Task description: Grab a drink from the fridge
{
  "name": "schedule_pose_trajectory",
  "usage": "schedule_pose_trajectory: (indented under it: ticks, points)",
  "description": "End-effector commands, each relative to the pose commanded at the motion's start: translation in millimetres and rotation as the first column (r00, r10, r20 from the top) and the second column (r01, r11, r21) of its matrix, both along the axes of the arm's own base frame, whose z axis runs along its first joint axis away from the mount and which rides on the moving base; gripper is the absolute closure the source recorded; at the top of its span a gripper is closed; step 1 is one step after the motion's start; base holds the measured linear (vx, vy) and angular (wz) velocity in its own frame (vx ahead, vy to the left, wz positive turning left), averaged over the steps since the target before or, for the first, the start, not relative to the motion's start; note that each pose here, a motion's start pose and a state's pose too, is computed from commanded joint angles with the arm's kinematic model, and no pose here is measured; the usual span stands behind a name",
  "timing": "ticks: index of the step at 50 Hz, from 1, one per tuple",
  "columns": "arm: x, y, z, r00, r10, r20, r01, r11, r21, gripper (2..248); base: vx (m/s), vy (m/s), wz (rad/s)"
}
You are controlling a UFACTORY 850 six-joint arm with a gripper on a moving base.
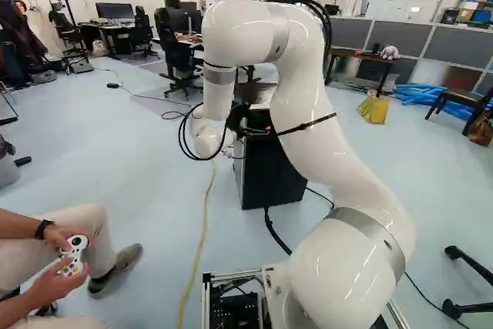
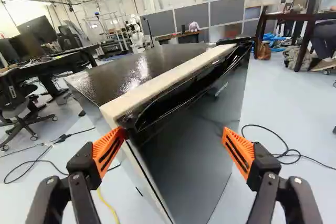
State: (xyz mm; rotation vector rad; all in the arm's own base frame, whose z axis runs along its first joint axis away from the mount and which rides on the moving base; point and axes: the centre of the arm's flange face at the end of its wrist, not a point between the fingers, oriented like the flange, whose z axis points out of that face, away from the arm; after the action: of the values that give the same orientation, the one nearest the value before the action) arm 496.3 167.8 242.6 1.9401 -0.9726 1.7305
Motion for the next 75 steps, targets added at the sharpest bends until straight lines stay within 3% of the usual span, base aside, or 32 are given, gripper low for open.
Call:
schedule_pose_trajectory:
  ticks: [31, 75]
  points:
    - [-7, -4.0, -0.1, 1.000, -0.029, -0.009, 0.029, 1.000, 0.001, 3, 0.000, 0.000, 0.000]
    - [-59, -12.7, 2.0, 0.996, -0.050, -0.069, 0.048, 0.999, -0.025, 3, 0.000, 0.000, 0.000]
